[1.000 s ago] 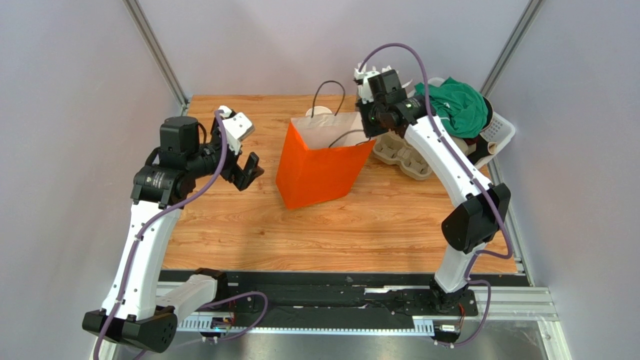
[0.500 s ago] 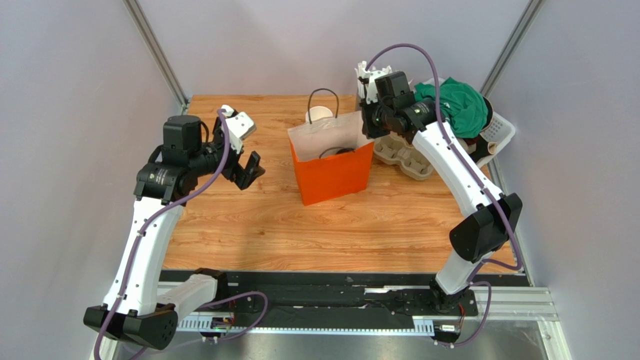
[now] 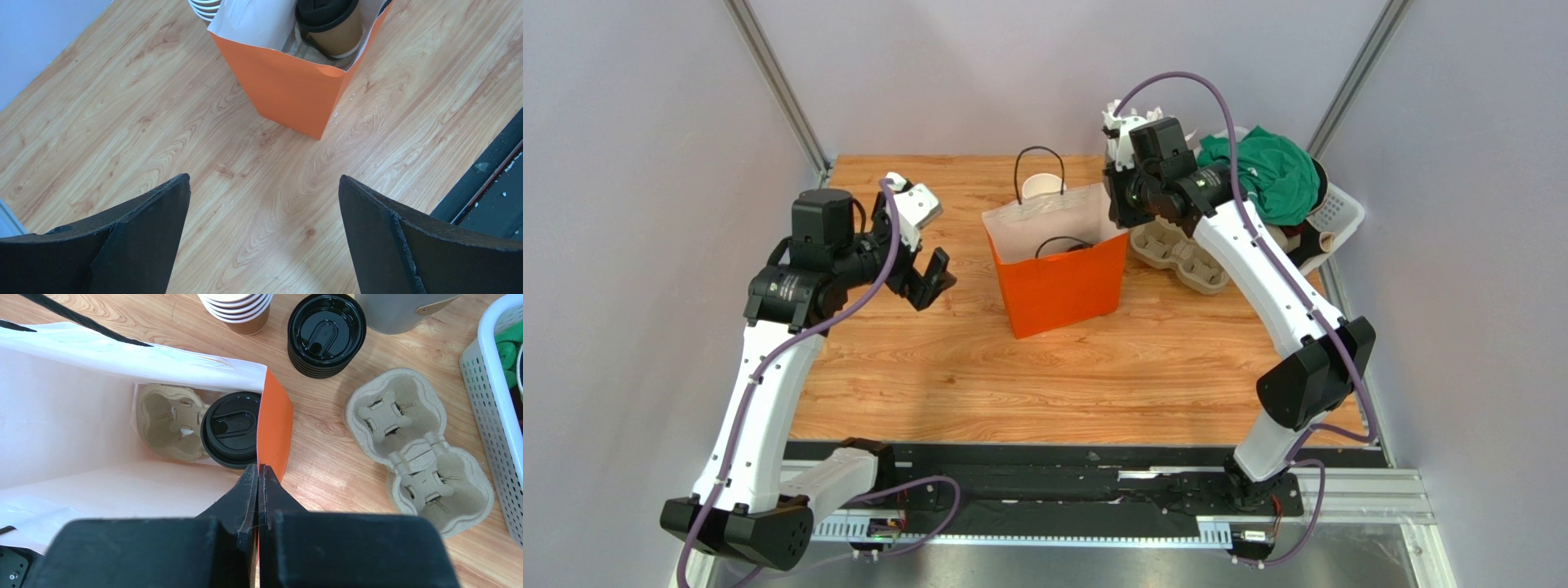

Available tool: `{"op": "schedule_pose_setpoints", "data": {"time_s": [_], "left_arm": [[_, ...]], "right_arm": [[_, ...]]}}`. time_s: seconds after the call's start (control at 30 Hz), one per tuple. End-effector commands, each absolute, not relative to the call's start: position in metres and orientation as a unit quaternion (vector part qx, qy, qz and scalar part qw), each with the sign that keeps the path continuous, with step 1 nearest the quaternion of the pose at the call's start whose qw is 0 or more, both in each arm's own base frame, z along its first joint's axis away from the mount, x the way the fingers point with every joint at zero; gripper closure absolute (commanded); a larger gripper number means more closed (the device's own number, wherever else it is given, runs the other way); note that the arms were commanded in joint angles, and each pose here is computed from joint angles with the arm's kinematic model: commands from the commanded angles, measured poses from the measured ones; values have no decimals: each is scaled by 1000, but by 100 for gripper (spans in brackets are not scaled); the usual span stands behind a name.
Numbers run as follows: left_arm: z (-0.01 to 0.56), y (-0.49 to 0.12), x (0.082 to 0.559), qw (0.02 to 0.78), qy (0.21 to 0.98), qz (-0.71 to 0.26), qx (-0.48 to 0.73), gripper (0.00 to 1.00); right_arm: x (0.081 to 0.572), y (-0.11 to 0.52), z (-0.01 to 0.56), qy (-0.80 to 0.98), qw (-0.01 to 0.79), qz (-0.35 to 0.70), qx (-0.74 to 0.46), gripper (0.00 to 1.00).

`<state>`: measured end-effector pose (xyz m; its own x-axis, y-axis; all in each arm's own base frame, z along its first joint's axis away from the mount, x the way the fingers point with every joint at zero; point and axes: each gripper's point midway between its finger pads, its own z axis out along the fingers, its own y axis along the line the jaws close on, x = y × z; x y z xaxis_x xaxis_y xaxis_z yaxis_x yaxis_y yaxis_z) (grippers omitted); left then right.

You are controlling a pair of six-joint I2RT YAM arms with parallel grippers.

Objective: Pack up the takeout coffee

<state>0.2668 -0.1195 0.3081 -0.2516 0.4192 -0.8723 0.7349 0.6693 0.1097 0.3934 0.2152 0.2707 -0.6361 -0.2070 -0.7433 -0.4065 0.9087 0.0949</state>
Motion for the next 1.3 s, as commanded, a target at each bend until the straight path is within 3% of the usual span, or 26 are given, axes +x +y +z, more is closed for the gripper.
{"op": "schedule_pose_setpoints", "data": {"time_s": [0.0,0.13,0.43,0.63,0.9,1.1,1.13,1.27], "left_arm": [[313,-120,272,497,768,-164,369,1],[312,-121,272,498,768,-165,369,1],[310,-120,270,497,768,-166,369,1],[308,-120,269,496,768,-167,369,1],[306,-120,271,494,770,-168,367,1],[302,-117,272,492,774,-168,362,1],[303,-117,272,493,773,-168,362,1],[300,-116,274,492,775,-169,360,1]], "right_arm": [[383,208,297,882,420,129,-172,99],[384,201,298,882,425,111,-171,94],[402,187,328,867,462,96,-159,61],[440,147,352,860,491,95,-97,58],[490,106,340,865,488,113,-33,57],[522,89,336,859,497,122,-3,48],[525,86,335,858,500,117,2,38],[537,76,333,852,513,106,9,36]]}}
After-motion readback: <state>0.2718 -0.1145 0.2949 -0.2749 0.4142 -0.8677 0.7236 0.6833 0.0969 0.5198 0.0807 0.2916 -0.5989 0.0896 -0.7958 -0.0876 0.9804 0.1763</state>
